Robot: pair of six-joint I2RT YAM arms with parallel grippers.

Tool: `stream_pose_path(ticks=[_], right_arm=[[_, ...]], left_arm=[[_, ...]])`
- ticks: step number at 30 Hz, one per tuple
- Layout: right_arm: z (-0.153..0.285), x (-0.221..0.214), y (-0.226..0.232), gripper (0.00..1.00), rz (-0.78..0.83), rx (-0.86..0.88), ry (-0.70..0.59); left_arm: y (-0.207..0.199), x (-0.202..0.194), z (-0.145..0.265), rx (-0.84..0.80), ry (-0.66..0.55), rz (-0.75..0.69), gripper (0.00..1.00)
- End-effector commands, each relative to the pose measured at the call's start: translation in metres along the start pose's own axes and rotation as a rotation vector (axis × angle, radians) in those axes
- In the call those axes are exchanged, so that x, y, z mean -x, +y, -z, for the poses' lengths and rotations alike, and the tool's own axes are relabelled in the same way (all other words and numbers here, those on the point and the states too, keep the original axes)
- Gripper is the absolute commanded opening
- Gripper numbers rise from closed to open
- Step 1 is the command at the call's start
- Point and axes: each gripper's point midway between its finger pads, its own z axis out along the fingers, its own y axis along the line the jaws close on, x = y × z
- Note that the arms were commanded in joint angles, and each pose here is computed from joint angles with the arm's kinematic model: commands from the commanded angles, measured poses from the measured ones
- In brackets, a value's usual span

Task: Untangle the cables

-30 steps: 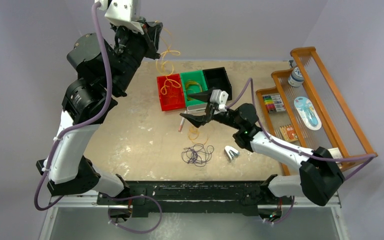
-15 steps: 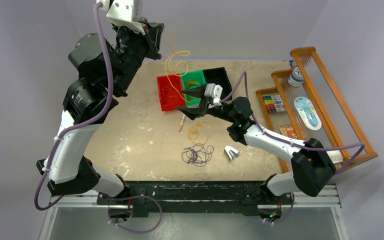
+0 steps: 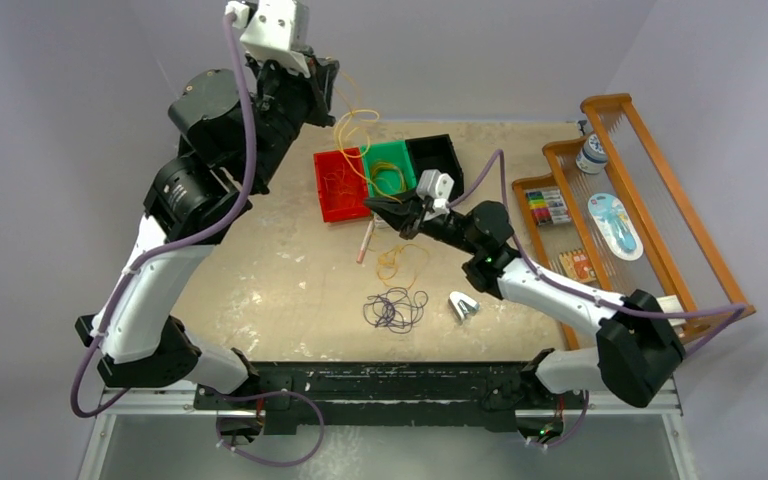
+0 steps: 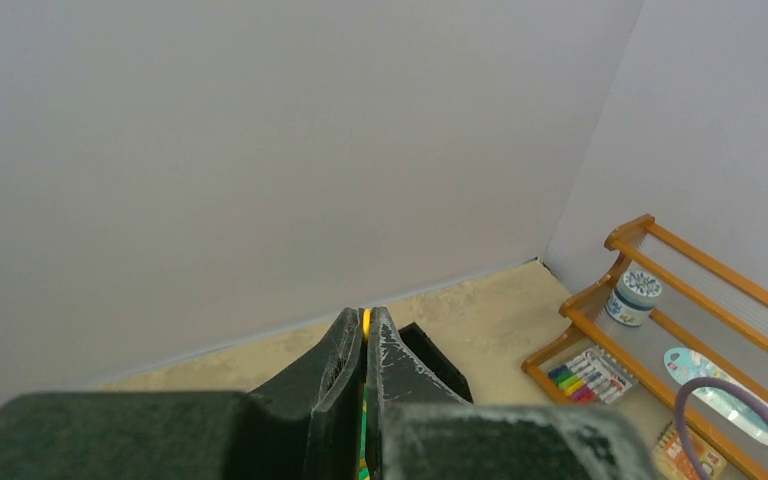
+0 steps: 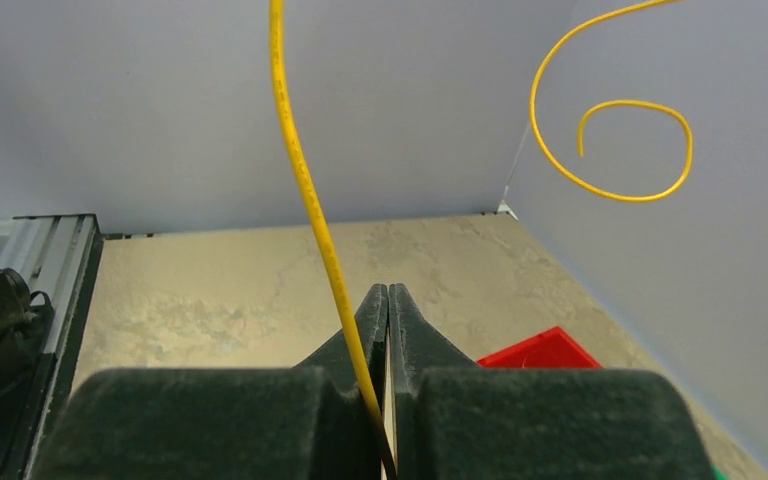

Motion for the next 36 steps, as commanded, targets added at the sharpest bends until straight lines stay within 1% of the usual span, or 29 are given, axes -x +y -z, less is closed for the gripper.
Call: stream_pose_path(ticks=[1, 5, 11, 18, 21, 27, 32, 36], right_arm=[[0.012, 0.013, -0.007, 0.00, -0.030, -0.092, -0.002], [0.027, 0.005, -0.014, 0.00, -0.108, -0.191, 0.032], [0.044, -0.012, -0.033, 0.00, -0.197, -0.350, 0.120], [0.064, -0.017, -0.064, 0.00, -0.278, -0.464, 0.173], [0.072, -0.025, -0.079, 0.00, -0.304, -0.510, 0.209], [0.081, -0.027, -0.100, 0.00, -0.354, -0.528, 0.220], [0.090, -0.031, -0.116, 0.00, -0.369, -0.551, 0.229], [0.093, -0.037, -0.125, 0.00, -0.369, -0.561, 0.245]], left_arm=[[-0.001, -0.013, -0.003, 0.011, 0.021, 0.031, 0.00], [-0.012, -0.049, -0.017, -0.003, 0.104, 0.027, 0.00], [-0.023, -0.102, -0.043, -0.023, 0.218, 0.041, 0.00], [0.000, -0.159, -0.075, -0.036, 0.309, 0.127, 0.00], [0.008, -0.182, -0.083, -0.022, 0.351, 0.127, 0.00], [0.020, -0.227, -0.096, 0.002, 0.428, 0.124, 0.00], [0.037, -0.265, -0.111, -0.004, 0.482, 0.188, 0.00], [0.038, -0.293, -0.126, -0.031, 0.521, 0.216, 0.00]])
